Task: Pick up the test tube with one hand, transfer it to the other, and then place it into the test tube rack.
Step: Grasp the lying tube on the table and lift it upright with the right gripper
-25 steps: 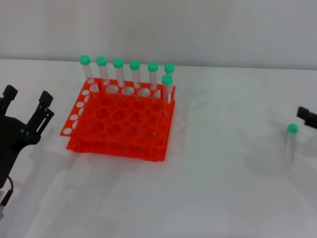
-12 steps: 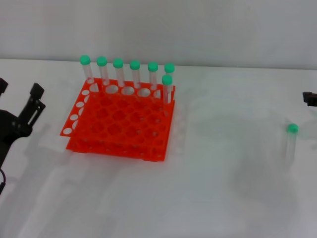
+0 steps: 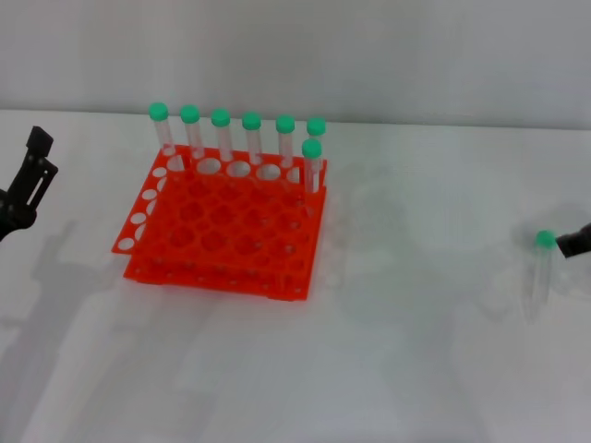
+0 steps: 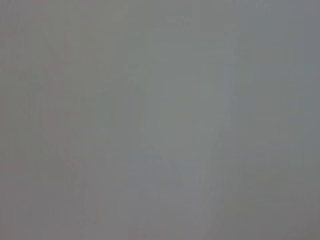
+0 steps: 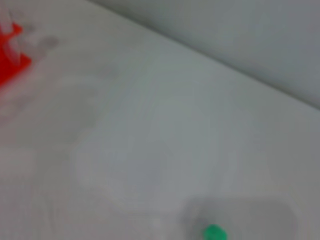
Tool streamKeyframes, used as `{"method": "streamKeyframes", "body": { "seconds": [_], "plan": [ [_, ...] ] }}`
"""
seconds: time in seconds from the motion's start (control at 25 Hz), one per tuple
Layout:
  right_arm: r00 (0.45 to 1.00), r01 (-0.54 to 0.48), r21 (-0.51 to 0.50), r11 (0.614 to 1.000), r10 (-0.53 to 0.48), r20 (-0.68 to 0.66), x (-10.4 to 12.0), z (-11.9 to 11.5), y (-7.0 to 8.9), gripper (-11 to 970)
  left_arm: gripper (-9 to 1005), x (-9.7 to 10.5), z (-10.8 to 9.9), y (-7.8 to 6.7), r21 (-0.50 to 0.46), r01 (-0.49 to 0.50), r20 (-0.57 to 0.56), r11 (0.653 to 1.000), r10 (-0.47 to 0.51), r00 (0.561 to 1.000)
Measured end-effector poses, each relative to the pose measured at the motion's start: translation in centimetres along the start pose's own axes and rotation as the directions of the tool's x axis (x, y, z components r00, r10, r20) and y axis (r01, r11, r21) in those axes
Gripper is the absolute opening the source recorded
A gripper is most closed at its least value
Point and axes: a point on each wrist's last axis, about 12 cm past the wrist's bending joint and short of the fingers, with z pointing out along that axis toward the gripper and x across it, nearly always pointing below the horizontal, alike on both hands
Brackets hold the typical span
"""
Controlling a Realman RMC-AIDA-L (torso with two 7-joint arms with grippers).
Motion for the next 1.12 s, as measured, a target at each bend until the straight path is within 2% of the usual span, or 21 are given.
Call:
{"method": "streamKeyframes", "body": {
  "seconds": [0.4, 0.72, 1.12],
  "plan": [
    [0.997, -0.021, -0.088, 0.996, 0.015, -0.071, -1.4, 1.9, 1.5, 681, 846, 0.1, 0.2, 0.1, -0.008, -0.009, -0.005, 1.000, 0.009, 1.000],
    [0.992, -0.032, -0.129, 0.991, 0.015, -0.129, -2.1, 3.6, 2.3, 680, 846, 0.1, 0.3, 0.2, -0.011, -0.029, -0.013, 1.000, 0.029, 0.999],
    [0.984, -0.039, -0.079, 0.996, 0.025, -0.176, -1.8, 4.9, 1.7, 678, 845, 0.2, 0.5, 0.2, -0.014, -0.042, -0.013, 0.999, 0.041, 0.999]
  ]
}}
